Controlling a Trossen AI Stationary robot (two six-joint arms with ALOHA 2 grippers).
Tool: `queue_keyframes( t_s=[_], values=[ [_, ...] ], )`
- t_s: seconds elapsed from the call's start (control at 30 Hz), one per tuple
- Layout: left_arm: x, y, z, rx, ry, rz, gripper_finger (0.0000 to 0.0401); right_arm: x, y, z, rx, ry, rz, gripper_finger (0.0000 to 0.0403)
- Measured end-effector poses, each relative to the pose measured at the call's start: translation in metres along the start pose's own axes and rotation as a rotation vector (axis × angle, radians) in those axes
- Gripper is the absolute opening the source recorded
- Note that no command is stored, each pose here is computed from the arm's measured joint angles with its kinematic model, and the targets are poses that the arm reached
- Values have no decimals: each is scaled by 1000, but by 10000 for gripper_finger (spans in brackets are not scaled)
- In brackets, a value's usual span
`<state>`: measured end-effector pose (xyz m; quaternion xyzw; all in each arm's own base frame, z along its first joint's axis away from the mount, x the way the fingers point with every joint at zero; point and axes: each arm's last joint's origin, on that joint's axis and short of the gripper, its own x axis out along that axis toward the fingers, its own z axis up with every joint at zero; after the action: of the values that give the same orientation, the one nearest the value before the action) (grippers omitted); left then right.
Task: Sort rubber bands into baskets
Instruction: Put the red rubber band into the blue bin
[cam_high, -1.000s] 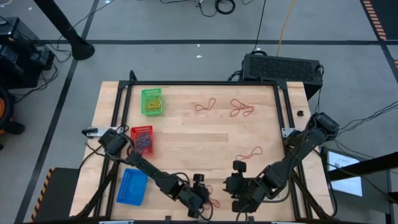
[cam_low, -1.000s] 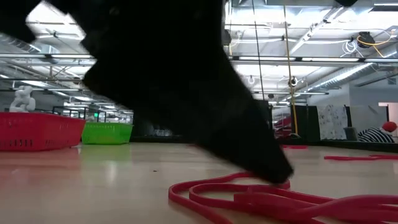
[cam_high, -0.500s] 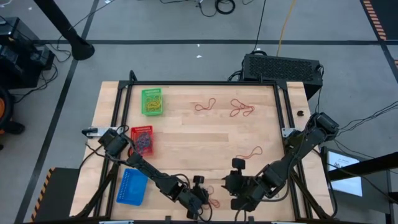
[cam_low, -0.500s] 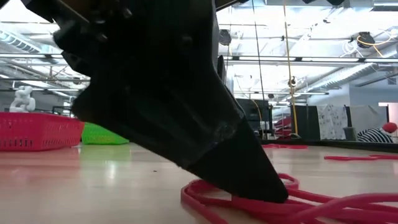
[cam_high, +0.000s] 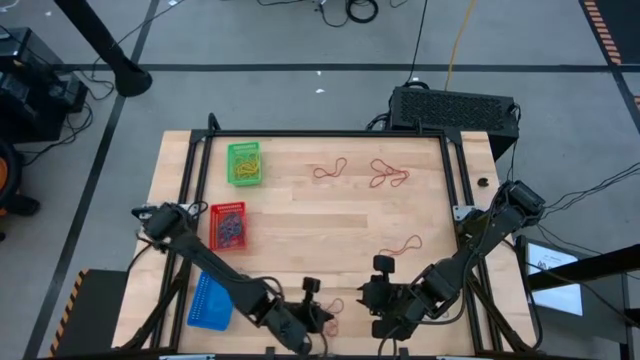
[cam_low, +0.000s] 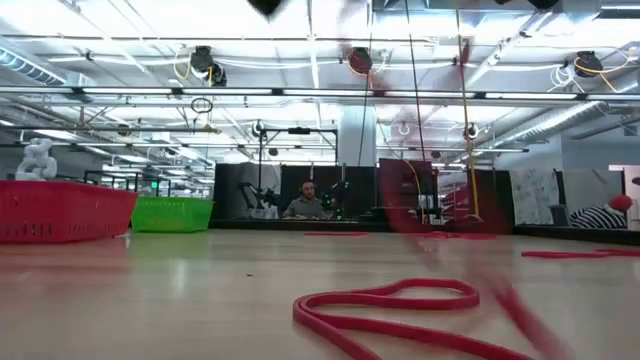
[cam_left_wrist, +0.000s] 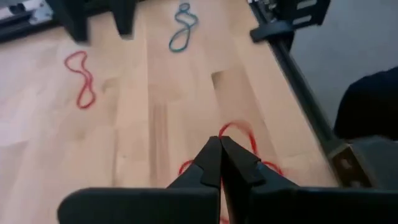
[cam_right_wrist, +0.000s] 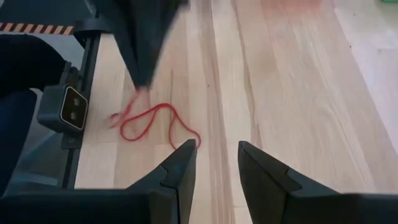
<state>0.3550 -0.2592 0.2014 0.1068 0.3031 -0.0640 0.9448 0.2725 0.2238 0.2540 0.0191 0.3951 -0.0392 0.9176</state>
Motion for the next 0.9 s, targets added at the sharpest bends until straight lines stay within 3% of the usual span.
queue_keyframes(
  t_s=[0.2,0.47,0.67,0.9],
  values=[
    [-48,2,7,27,85,6,3,0,0,0,9,4,1,112],
    [-134,10,8,-98,192,7,2,0,0,0,8,3,1,112],
    [-188,26,-2,-260,307,42,2,0,0,0,11,-2,-1,112],
    [-230,41,-21,-453,543,69,2,0,0,1,15,-12,0,112]
  ],
)
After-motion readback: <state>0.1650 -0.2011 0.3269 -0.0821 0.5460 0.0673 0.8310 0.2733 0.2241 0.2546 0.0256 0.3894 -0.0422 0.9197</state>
